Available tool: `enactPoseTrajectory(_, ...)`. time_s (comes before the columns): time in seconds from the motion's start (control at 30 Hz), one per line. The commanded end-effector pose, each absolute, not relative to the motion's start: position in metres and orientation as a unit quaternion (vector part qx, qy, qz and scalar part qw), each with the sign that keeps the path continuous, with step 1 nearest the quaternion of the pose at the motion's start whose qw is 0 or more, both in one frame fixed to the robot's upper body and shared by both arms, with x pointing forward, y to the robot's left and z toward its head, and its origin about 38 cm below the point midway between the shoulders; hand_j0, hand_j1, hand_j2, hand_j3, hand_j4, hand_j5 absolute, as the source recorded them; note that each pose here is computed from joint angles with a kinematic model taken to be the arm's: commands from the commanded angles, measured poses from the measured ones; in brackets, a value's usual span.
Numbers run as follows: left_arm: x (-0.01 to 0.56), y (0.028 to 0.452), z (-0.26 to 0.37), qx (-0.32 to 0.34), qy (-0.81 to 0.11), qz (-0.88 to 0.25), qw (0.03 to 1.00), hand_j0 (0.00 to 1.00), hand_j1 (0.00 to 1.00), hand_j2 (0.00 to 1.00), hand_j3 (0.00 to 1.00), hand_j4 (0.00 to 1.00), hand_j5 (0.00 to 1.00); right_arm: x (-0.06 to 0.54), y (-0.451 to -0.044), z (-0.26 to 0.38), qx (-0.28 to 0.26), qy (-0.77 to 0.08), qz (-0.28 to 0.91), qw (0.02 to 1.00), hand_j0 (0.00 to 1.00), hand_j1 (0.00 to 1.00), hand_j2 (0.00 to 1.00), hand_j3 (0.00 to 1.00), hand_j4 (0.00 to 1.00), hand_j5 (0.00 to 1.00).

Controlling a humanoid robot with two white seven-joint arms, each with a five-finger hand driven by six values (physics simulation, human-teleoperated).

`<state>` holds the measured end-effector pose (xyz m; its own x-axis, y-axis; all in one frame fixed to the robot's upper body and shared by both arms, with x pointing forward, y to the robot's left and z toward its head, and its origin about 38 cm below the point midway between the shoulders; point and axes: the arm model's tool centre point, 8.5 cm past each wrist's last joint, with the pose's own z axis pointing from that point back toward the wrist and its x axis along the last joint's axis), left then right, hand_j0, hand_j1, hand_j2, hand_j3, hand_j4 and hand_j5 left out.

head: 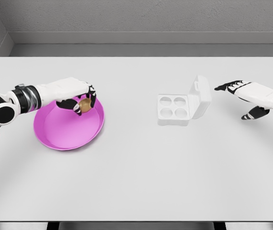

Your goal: Pack egg into the box and close the box lid

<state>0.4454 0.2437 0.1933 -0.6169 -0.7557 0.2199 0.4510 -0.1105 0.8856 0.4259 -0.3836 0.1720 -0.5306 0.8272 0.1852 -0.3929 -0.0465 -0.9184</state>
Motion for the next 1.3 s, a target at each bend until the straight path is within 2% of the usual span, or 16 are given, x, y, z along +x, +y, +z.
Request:
enactPoseTrajectory(0.0,0.445,0.239,0.195,0.142,-0.530,-0.728,0.411,0.33,0.33,0.33,0.33,0.33,0.33,0.426,-0.384,0.173,-0.204,-0.534,0.692,0.441,1.00,1.00,1.00,1.00,1.00,1.00)
enactPoseTrajectory(1.27,0.446,0.183,0.205,0.107,-0.579,-0.714,0.378,0.31,0.31,0.31,0.31,0.31,0.31,0.426,-0.385,0.172,-0.204,-0.533,0.692,0.442,1.00,1.00,1.00,1.00,1.00,1.00)
